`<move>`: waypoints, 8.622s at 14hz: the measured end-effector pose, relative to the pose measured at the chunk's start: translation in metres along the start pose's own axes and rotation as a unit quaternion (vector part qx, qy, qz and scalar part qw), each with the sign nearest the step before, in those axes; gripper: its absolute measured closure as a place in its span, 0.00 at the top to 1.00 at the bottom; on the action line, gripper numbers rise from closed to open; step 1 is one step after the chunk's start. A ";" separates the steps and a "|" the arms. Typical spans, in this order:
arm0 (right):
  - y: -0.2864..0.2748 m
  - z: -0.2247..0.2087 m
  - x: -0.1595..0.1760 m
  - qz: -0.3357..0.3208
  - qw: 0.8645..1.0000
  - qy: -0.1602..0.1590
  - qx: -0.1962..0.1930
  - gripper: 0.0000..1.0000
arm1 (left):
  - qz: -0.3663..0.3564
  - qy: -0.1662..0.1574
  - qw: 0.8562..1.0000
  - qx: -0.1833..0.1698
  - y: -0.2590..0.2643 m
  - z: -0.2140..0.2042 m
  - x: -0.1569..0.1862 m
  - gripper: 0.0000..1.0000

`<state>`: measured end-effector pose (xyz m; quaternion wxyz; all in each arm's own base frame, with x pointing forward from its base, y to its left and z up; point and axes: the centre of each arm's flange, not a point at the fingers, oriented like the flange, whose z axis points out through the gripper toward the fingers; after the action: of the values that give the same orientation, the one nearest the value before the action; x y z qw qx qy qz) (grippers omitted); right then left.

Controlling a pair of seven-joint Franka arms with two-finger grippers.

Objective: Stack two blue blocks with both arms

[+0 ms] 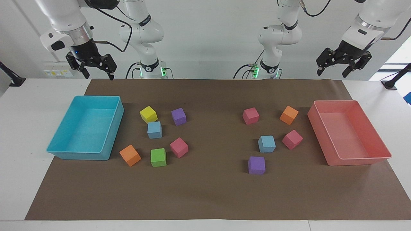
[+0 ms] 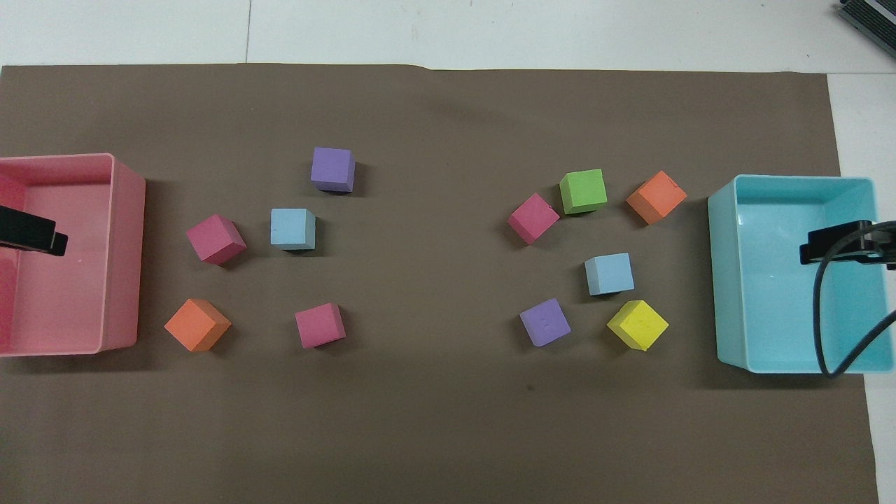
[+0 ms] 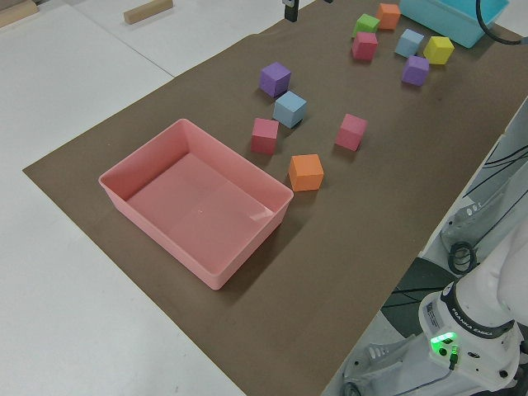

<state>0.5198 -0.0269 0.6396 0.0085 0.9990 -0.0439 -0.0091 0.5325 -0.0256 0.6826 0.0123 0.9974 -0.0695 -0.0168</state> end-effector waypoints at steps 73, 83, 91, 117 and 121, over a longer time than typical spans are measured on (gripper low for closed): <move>-0.137 0.327 0.024 -0.117 0.993 -0.016 0.009 0.59 | -0.001 0.000 1.000 0.000 -0.001 0.000 0.000 1.00; -0.164 0.225 0.041 -0.083 0.996 -0.006 0.028 0.59 | -0.001 0.000 1.000 0.000 -0.001 0.000 0.000 1.00; -0.272 0.198 0.030 -0.029 0.998 0.019 0.051 0.59 | -0.001 0.000 1.000 0.000 -0.001 0.000 0.000 1.00; -0.432 0.308 0.009 -0.095 0.995 -0.009 0.007 0.59 | -0.001 0.000 1.000 0.000 -0.001 0.000 0.000 1.00; -0.429 0.308 0.012 -0.093 0.996 -0.011 0.010 0.59 | -0.001 0.000 1.000 0.000 -0.001 0.000 0.000 1.00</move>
<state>0.5634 0.3938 0.3240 -0.0026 0.9986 0.0489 -0.0205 0.5324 -0.0245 0.6829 0.0123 0.9974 -0.0685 -0.0165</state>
